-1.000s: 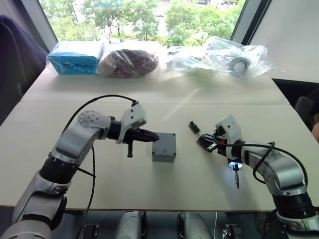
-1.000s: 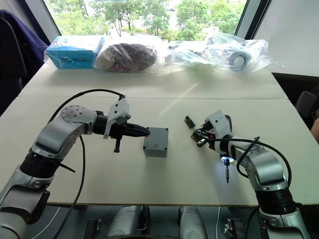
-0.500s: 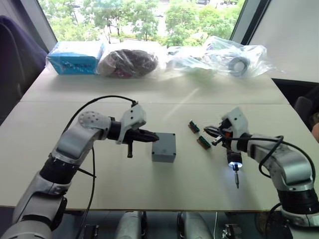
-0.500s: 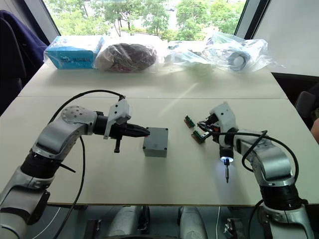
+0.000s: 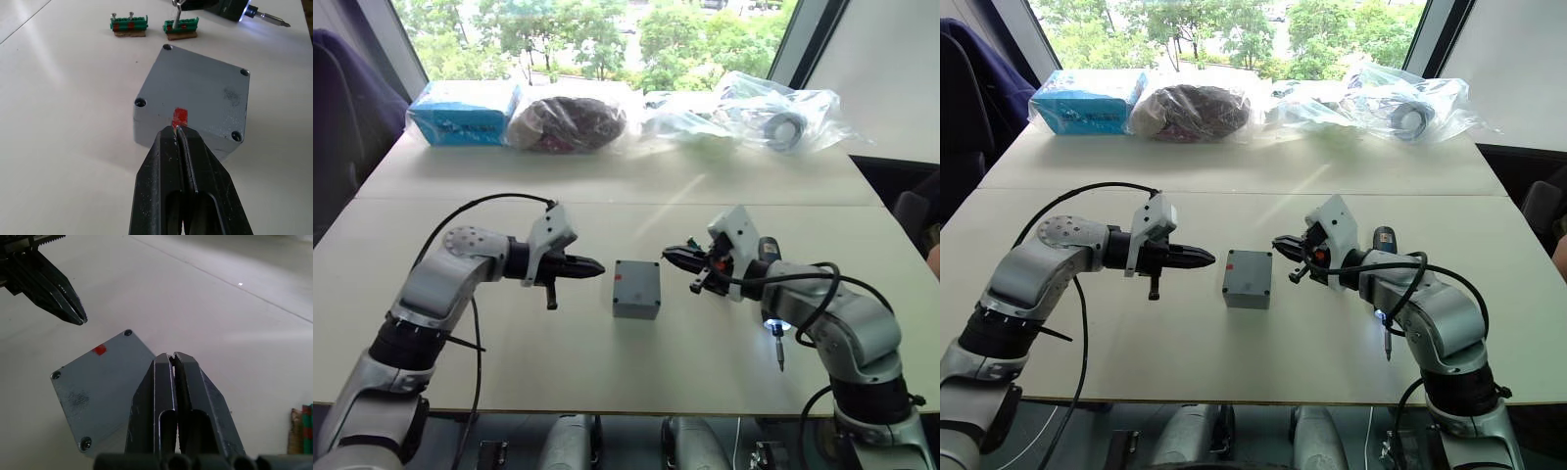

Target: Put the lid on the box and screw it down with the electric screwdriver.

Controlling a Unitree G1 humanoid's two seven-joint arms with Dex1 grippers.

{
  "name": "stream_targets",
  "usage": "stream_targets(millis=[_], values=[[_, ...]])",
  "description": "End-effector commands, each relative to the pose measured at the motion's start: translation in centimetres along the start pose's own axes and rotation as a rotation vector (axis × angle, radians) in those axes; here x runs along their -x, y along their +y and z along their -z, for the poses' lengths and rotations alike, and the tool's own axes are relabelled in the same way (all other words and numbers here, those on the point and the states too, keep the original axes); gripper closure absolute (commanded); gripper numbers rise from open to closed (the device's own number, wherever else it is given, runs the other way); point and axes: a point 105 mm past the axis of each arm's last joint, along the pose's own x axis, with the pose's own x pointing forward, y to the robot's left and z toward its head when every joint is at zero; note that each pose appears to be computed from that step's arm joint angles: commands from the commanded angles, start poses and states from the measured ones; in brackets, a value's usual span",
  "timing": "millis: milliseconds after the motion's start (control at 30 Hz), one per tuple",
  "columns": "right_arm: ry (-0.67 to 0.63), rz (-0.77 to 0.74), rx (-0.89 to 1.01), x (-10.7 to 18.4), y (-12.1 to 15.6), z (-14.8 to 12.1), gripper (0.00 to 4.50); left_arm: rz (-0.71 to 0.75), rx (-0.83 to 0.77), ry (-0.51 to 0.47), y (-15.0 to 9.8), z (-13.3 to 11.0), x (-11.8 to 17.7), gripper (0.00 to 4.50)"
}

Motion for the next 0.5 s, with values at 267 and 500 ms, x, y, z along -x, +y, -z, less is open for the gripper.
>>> stream_targets(millis=[267,500], values=[[0.005,0.039,0.059,-0.5,-0.9,0.4,4.46,-0.005,-0.051,-0.036,-0.5,-1.8,0.0,4.5],[0.012,0.038,0.054,-0.5,-1.0,0.8,4.46,-0.004,-0.051,-0.039,-0.6,-1.9,-0.1,4.5]])
